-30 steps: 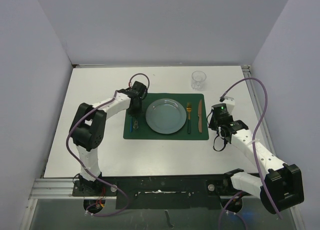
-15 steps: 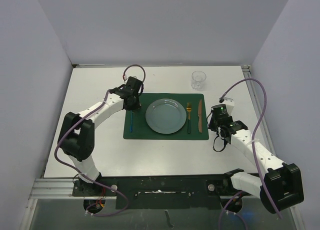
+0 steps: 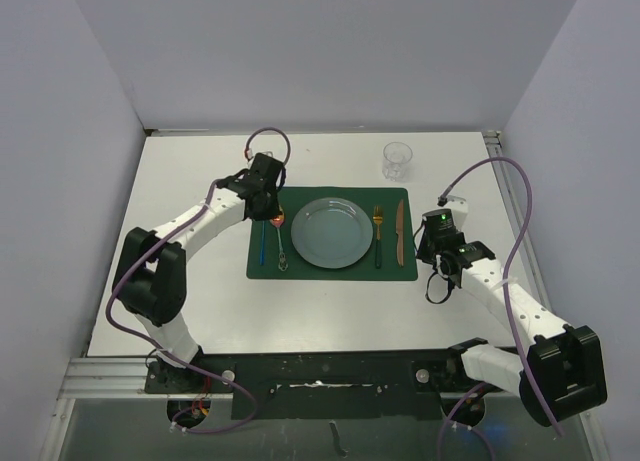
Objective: Set the dinner table for one person
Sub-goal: Pick up the spoon from the napkin.
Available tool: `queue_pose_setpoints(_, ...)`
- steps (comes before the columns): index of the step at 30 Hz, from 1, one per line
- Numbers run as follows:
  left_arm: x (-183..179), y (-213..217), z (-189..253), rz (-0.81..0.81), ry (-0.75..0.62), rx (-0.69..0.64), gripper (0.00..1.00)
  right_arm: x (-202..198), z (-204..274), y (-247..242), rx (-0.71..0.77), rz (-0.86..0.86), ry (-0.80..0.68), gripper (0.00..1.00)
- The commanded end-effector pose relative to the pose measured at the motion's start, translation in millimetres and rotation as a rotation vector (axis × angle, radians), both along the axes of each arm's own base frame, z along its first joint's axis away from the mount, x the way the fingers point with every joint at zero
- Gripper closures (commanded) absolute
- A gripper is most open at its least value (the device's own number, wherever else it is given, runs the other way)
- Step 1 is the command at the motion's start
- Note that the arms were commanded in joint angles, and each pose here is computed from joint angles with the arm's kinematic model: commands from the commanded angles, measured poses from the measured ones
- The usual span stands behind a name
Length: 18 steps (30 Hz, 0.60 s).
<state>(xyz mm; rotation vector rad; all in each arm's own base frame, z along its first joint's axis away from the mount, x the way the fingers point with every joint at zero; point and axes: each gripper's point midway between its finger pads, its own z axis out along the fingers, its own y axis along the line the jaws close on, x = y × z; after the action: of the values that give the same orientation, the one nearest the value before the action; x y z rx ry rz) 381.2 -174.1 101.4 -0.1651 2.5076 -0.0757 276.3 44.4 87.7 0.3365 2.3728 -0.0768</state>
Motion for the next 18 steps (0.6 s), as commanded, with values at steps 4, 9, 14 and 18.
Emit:
queue_pose_setpoints(4,0.9,-14.8,3.7,-0.062,0.014,-0.051,1.00,10.7,11.3,-1.9,-0.008,-0.006,-0.046,0.75)
queue_pose_setpoints(9,-12.2,-13.5,-17.4,-0.077,0.077,-0.034,0.89,11.8,9.0,-0.7,-0.007,-0.002,-0.040,0.75)
queue_pose_setpoints(14,-25.3,-14.2,-37.8,-0.088,0.135,-0.003,0.77,11.4,8.9,-2.0,-0.012,-0.004,-0.041,0.75)
queue_pose_setpoints(18,-32.6,-17.0,-52.2,-0.092,0.171,0.010,0.76,11.5,9.0,-2.1,-0.012,-0.004,-0.042,0.75)
